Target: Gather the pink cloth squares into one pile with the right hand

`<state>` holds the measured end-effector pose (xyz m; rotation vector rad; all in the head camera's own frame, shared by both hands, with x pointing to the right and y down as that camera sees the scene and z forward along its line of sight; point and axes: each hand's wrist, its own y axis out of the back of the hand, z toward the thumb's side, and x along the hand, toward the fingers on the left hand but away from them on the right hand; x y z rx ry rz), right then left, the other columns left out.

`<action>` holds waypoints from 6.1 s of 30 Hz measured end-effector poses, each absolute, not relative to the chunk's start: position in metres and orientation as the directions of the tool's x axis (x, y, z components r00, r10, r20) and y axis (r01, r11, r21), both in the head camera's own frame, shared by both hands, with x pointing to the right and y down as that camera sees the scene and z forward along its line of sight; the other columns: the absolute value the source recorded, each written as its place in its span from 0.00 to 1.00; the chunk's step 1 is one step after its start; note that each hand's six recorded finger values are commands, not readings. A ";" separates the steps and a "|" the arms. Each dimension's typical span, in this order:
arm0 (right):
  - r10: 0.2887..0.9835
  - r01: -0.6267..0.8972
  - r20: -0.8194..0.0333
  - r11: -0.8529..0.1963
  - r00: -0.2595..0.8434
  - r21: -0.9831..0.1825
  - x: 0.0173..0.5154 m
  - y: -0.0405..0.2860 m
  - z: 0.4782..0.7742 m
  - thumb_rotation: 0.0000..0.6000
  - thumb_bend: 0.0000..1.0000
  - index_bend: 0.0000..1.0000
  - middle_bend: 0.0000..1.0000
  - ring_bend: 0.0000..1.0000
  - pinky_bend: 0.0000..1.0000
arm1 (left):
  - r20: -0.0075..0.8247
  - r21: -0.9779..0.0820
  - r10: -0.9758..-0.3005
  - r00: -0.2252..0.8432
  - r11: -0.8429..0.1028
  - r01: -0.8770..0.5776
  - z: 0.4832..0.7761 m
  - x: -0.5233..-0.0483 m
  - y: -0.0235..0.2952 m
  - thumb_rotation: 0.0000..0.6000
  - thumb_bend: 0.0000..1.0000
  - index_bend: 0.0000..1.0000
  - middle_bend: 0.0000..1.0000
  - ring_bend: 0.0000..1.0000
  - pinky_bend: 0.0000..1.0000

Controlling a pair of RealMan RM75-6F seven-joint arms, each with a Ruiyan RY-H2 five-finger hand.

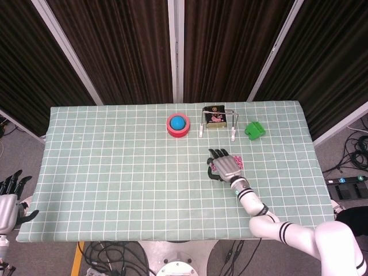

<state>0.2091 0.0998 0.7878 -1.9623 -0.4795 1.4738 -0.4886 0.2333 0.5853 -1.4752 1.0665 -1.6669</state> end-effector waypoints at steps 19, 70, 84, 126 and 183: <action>0.635 -0.090 -0.757 -0.754 0.155 -0.651 0.289 0.099 0.791 0.15 0.63 0.29 0.00 0.00 0.00 | 0.455 -0.890 -0.881 -0.129 -0.454 -0.037 0.588 -0.482 0.229 1.00 0.08 0.22 0.16 0.11 0.15; 0.620 -0.113 -0.754 -0.752 0.217 -0.650 0.245 0.087 0.801 0.15 0.63 0.27 0.00 0.00 0.00 | 0.459 -0.888 -0.873 -0.165 -0.458 -0.044 0.587 -0.492 0.241 1.00 0.08 0.22 0.16 0.11 0.15; 0.583 -0.144 -0.765 -0.761 0.273 -0.632 0.251 0.118 0.784 0.14 0.63 0.27 0.00 0.00 0.00 | 0.456 -0.889 -0.878 -0.146 -0.455 -0.046 0.589 -0.487 0.235 1.00 0.08 0.22 0.16 0.11 0.15; 0.568 -0.182 -0.761 -0.751 0.313 -0.635 0.238 0.130 0.778 0.14 0.62 0.27 0.00 0.00 0.00 | 0.457 -0.889 -0.876 -0.150 -0.455 -0.053 0.590 -0.489 0.238 1.00 0.08 0.22 0.16 0.11 0.15; 0.674 -0.183 -0.724 -0.701 0.146 -0.690 0.279 0.070 0.809 0.83 0.13 0.37 0.03 0.00 0.00 | 0.469 -0.882 -0.868 -0.162 -0.468 -0.045 0.590 -0.489 0.239 1.00 0.08 0.22 0.16 0.11 0.15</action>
